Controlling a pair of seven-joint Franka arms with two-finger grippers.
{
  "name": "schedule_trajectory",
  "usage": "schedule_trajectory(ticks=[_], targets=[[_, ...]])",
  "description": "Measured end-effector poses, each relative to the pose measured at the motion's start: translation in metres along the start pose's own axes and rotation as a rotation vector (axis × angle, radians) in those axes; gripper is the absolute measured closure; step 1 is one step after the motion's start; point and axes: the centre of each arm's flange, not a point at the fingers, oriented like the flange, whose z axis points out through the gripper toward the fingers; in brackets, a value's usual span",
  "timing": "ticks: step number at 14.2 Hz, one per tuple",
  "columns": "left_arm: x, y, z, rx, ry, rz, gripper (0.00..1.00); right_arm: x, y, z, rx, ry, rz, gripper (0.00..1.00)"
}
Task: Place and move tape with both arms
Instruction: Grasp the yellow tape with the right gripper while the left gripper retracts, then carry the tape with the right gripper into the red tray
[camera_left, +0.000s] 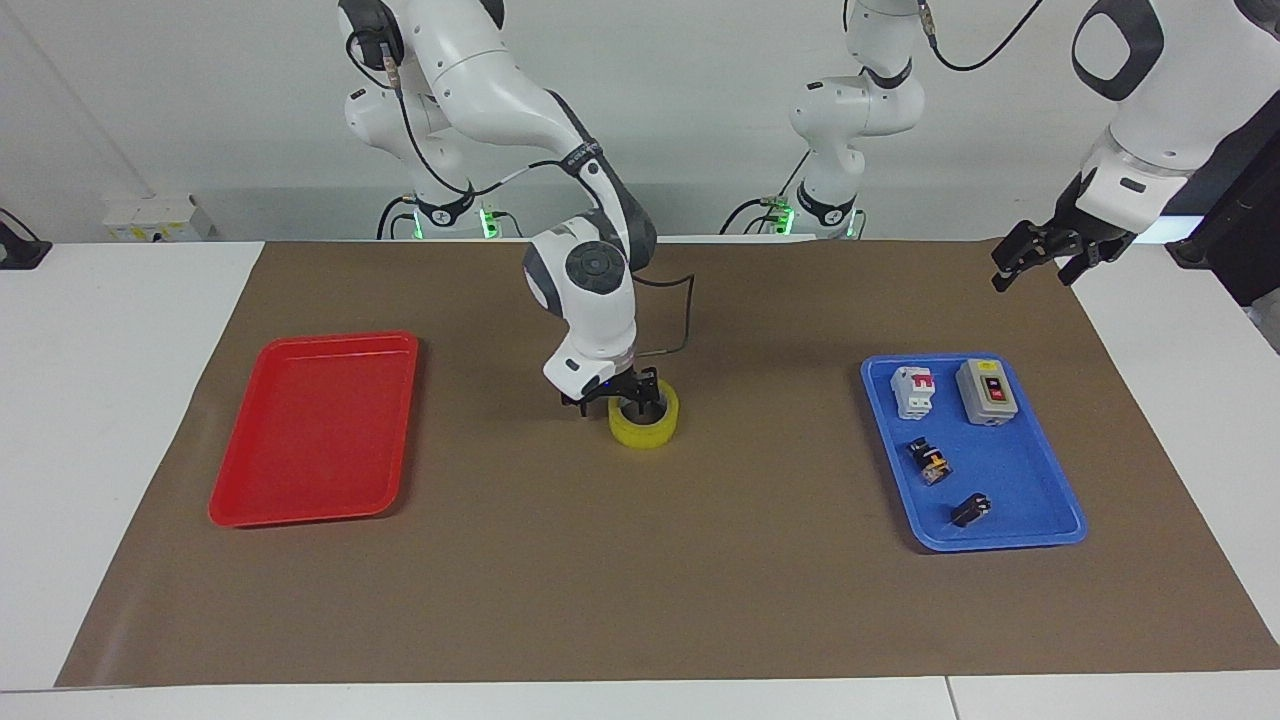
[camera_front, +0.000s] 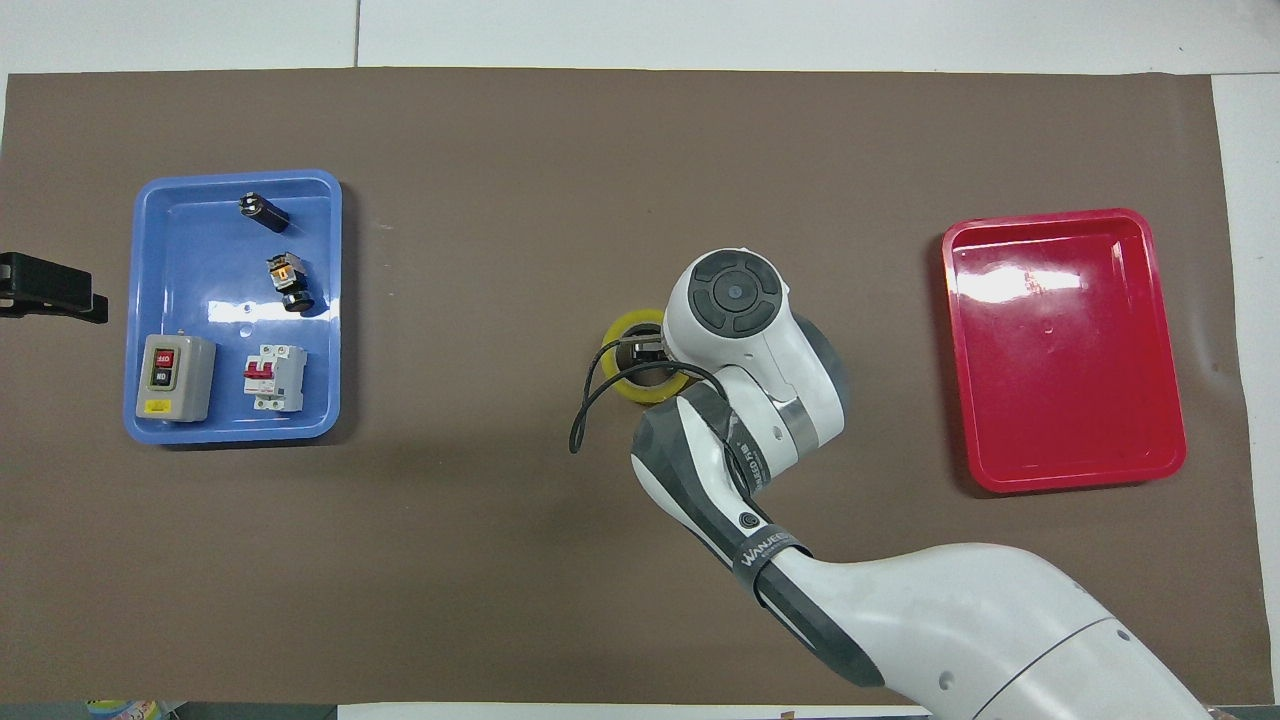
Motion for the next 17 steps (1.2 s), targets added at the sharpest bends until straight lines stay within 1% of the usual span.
schedule_trajectory(ticks=[2,5,6,7,9,10,11,12,14,16,17], targets=[[0.0,0.001,-0.001,0.0,0.002,0.003,0.0,0.001,0.002,-0.001,-0.001,0.001,0.001,0.48],[0.0,0.002,-0.001,0.0,0.003,0.012,0.0,0.0,0.001,-0.002,-0.001,-0.001,-0.002,0.77],[0.0,0.004,-0.001,0.0,0.003,0.021,0.0,0.001,0.002,-0.003,-0.005,-0.005,-0.001,0.79],[0.0,0.007,-0.001,0.0,0.003,0.028,0.0,0.003,0.003,-0.008,-0.012,-0.011,0.001,0.79],[0.0,0.011,-0.001,0.001,0.003,0.035,0.0,0.016,0.012,-0.028,-0.048,-0.012,-0.006,0.79],[0.0,0.012,-0.001,0.001,0.003,0.036,0.0,0.026,0.027,-0.042,-0.075,-0.011,-0.023,0.79],[0.0,0.012,-0.002,0.001,0.004,0.037,0.0,0.039,0.053,-0.059,-0.089,-0.012,-0.053,0.79],[-0.001,0.012,-0.003,0.001,0.005,0.038,0.0,0.053,0.092,-0.076,-0.095,-0.017,-0.092,0.79],[-0.002,0.012,-0.004,0.001,0.008,0.037,0.0,0.075,0.198,-0.106,-0.095,-0.038,-0.154,0.79],[-0.002,0.012,-0.005,0.001,0.01,0.037,0.0,0.081,0.301,-0.12,-0.086,-0.065,-0.207,0.79],[-0.002,0.012,-0.006,0.001,0.011,0.037,0.0,0.08,0.341,-0.12,-0.081,-0.077,-0.222,0.79]])
